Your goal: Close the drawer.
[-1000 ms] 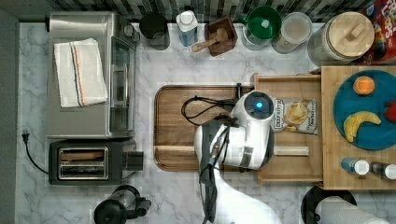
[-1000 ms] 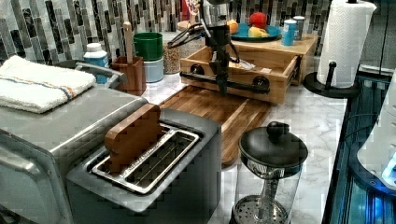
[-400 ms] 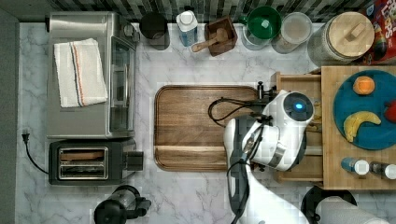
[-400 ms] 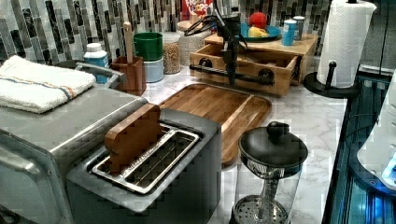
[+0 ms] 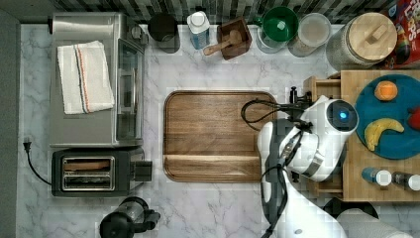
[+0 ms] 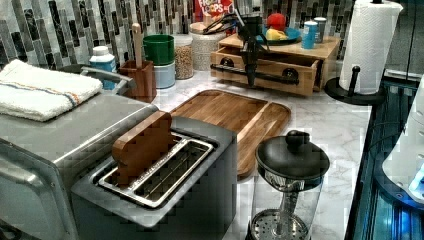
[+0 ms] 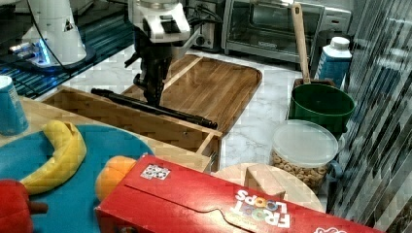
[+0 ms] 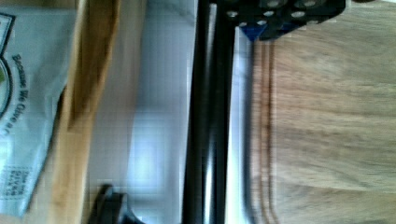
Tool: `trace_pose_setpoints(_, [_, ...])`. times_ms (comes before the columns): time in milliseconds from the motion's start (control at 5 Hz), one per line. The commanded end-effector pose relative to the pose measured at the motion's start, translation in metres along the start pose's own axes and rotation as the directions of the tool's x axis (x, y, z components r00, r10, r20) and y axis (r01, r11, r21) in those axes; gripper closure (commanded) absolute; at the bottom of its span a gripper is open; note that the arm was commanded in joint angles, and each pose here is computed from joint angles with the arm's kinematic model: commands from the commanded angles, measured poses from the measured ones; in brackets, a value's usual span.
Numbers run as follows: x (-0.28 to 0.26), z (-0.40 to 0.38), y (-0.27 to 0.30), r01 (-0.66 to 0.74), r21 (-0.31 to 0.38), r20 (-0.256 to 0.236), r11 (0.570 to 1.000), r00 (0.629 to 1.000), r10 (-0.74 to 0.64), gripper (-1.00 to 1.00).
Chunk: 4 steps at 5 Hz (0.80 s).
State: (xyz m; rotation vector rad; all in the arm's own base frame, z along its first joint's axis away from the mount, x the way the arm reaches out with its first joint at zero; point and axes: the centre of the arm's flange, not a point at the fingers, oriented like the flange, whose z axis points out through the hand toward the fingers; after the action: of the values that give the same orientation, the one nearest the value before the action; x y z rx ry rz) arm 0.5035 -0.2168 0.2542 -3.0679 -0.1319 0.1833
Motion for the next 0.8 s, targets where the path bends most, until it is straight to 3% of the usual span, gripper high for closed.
trace_pose_setpoints(200, [-0.014, -0.075, 0.154, -0.003, -0.211, -0.186, 0.978, 0.982, -0.037, 1.0])
trace_pose_setpoints(400, [-0.007, -0.079, 0.176, -0.019, -0.231, -0.203, 0.973, 0.979, -0.029, 1.0])
trace_pose_setpoints(800, [0.004, -0.104, 0.183, -0.053, -0.256, -0.164, 0.965, 0.986, 0.01, 1.0])
